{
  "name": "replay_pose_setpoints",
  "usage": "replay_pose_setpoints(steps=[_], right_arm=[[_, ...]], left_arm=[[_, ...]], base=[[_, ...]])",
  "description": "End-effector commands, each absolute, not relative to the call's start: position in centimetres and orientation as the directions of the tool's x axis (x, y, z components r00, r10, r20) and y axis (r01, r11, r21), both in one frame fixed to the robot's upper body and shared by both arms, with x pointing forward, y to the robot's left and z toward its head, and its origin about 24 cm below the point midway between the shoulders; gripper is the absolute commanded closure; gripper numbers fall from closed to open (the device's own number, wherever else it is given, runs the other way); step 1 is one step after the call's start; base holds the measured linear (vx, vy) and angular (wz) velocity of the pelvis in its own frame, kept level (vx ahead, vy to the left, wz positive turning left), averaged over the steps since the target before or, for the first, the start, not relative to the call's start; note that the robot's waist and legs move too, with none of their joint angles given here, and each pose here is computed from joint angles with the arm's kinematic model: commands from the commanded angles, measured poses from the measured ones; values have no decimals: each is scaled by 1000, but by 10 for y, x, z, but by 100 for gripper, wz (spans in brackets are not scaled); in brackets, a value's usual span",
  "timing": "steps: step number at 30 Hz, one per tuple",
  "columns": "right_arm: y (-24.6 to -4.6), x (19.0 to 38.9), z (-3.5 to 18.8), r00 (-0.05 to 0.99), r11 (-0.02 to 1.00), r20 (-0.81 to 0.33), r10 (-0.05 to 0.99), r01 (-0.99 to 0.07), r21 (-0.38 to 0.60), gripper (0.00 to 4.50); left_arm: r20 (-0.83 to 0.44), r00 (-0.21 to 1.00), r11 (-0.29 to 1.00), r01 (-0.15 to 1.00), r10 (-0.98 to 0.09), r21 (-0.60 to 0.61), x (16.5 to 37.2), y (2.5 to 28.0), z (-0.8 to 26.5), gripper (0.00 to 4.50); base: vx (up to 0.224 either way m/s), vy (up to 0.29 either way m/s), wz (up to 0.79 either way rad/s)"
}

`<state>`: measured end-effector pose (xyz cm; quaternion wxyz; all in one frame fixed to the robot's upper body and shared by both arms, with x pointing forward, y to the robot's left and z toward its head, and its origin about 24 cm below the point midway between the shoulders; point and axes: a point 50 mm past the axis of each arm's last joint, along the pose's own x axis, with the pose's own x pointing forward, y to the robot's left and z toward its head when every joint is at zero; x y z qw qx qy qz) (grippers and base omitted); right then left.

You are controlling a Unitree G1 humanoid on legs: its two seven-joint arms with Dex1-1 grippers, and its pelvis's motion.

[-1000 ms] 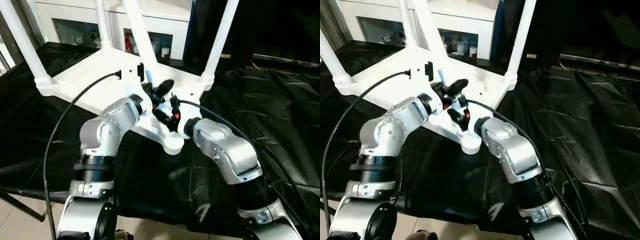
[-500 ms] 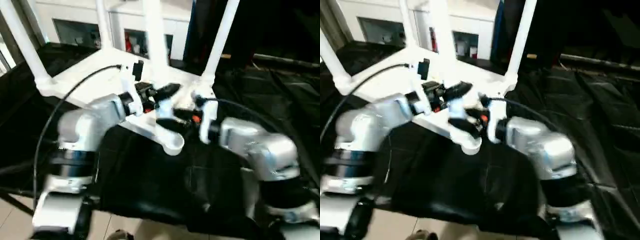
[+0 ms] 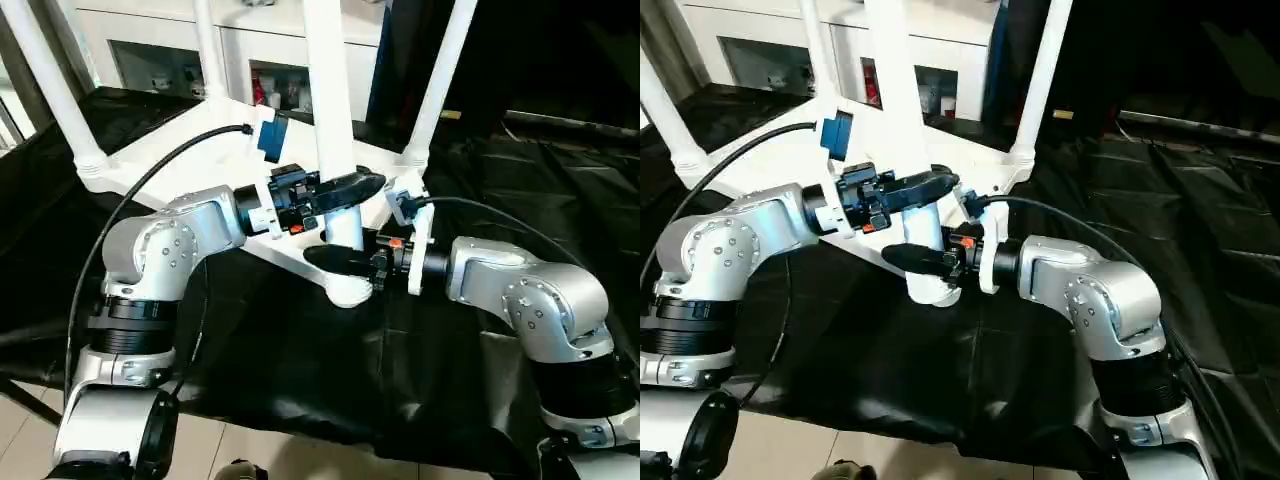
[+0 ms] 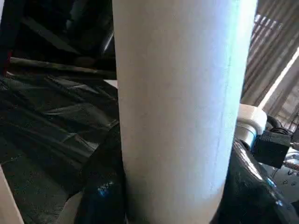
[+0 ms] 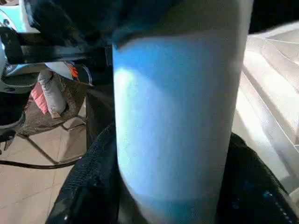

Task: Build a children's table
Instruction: Pick table leg

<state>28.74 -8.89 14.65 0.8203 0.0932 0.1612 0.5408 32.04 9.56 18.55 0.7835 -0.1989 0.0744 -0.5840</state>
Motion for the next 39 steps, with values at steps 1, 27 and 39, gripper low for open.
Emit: replay_pose_setpoints(steps=[1,27,39], right_arm=[[-94,286,137,388,441,-213,897,-829,345,239],[-58,326,124,813,848,-266,518,-528,35,250],[-55,328,134,803,817,-173,571,-576,23,180]], left_arm=[[171,283,211,914,-944,-348,319,92,199,253],[-58,815,733,485,-577,-477,353,77,164,229],[19,799,705,541,-601,-458,353,80,172,259]], base=[[0,0,0],[0,0,0],[0,0,0]])
